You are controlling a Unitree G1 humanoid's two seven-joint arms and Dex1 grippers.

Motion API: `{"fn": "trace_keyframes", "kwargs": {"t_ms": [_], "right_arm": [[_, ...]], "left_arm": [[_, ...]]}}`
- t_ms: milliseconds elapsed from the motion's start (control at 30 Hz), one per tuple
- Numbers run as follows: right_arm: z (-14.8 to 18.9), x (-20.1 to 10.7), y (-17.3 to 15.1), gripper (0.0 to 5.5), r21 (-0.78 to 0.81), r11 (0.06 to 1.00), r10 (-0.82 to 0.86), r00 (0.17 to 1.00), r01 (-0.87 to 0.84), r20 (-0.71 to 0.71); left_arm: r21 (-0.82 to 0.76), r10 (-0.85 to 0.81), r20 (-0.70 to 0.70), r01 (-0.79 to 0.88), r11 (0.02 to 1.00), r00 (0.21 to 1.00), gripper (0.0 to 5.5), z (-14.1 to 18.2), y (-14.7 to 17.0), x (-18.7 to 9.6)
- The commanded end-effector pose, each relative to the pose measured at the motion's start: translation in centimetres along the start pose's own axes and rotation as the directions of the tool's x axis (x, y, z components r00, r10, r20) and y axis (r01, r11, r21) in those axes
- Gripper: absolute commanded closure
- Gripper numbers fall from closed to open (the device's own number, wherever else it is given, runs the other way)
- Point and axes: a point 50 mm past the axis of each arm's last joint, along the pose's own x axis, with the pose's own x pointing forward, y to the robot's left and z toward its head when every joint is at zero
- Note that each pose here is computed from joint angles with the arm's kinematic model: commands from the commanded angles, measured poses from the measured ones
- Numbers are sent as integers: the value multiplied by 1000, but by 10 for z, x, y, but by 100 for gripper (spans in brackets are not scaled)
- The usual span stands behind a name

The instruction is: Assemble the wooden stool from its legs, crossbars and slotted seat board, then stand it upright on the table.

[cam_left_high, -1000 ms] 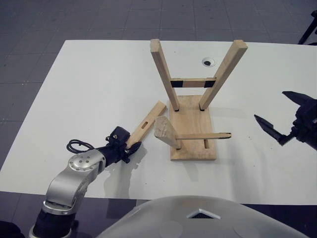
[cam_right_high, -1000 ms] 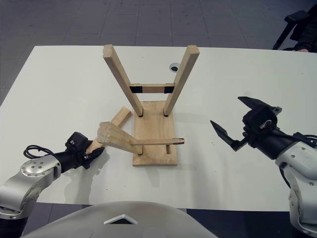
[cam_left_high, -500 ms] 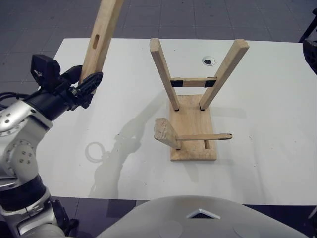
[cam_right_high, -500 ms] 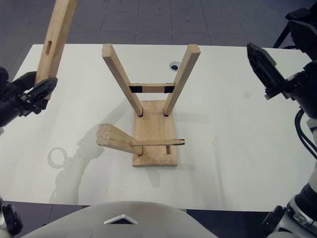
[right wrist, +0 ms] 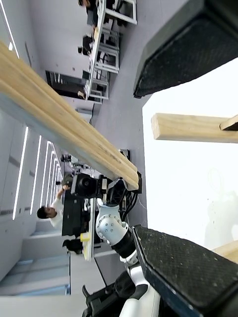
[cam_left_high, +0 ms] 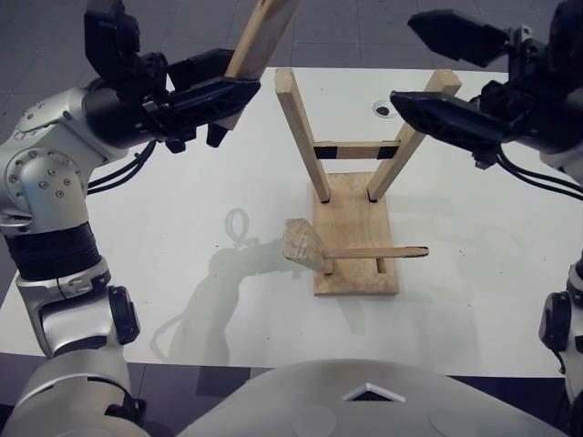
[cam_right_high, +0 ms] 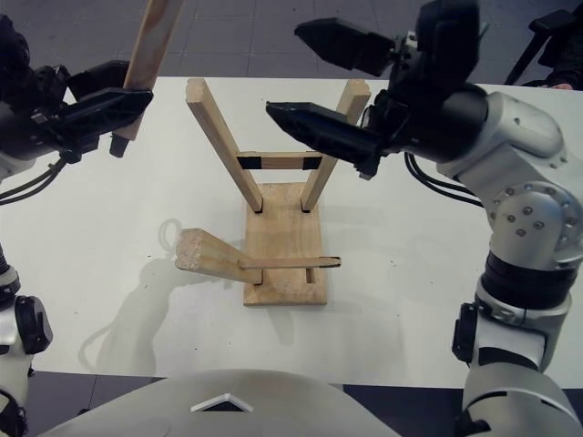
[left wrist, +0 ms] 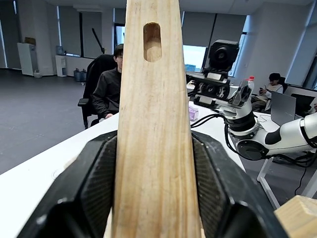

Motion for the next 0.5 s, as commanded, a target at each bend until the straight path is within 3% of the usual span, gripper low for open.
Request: {"fn": "trace_keyframes", "kwargs": {"t_ms": [33, 500], "right_arm": [[-4, 19, -7, 77, -2, 999, 34, 999, -34, -19], [-5, 57, -5, 77, -8, 993, 116, 993, -116, -18]], "left_arm": [[43, -50, -12, 51, 998, 999, 344, 8, 1, 10], [51, -137, -44, 139, 989, 990, 344, -8, -9, 32]]}}
